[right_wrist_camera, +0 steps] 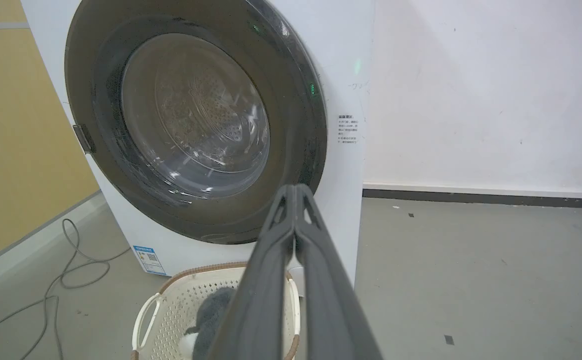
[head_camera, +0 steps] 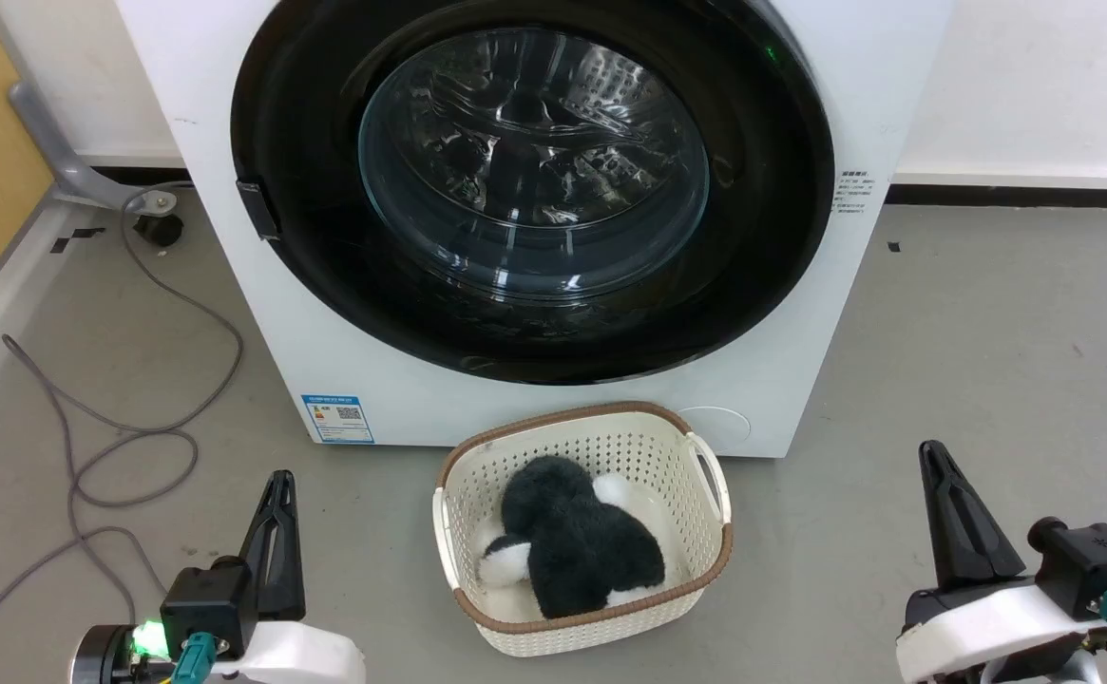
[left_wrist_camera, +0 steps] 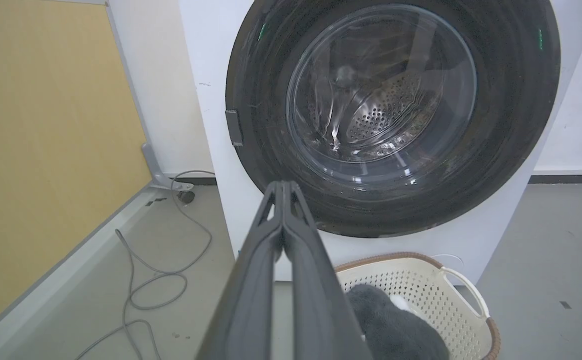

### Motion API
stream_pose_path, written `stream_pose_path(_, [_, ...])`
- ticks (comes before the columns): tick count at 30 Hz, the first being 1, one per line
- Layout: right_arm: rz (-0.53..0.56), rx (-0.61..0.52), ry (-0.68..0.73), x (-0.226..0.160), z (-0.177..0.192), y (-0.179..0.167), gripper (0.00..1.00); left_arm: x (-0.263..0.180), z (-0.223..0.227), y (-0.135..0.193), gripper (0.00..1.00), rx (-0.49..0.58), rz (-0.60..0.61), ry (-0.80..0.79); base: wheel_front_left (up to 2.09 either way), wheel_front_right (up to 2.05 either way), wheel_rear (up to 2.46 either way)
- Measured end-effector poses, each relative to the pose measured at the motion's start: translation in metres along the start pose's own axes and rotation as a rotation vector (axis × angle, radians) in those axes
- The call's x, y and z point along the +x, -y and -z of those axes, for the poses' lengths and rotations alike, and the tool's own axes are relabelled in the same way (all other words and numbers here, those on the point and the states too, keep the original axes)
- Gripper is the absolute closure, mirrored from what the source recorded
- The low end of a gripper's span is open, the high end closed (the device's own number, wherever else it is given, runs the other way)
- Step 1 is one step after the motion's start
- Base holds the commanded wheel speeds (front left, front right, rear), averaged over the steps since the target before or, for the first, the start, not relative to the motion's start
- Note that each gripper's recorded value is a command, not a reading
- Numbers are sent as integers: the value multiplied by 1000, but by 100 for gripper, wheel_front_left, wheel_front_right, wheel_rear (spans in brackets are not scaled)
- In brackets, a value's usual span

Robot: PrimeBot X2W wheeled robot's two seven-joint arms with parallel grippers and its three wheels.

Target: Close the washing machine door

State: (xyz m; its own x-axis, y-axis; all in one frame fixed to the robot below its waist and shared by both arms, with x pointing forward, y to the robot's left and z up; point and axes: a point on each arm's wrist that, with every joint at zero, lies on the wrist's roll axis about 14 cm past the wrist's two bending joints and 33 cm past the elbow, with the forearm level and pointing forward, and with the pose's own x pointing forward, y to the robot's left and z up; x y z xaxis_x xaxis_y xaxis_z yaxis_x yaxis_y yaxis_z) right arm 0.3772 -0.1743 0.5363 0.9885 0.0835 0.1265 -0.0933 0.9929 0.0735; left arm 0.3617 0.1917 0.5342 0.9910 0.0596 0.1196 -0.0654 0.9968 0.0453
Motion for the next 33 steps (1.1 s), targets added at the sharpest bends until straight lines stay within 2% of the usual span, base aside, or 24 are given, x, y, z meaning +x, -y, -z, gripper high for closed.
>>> stream_pose_path(33, [-22,-47,-45,0,2,-6,100,3,5,6,100,-4,23,-53,0,0,0])
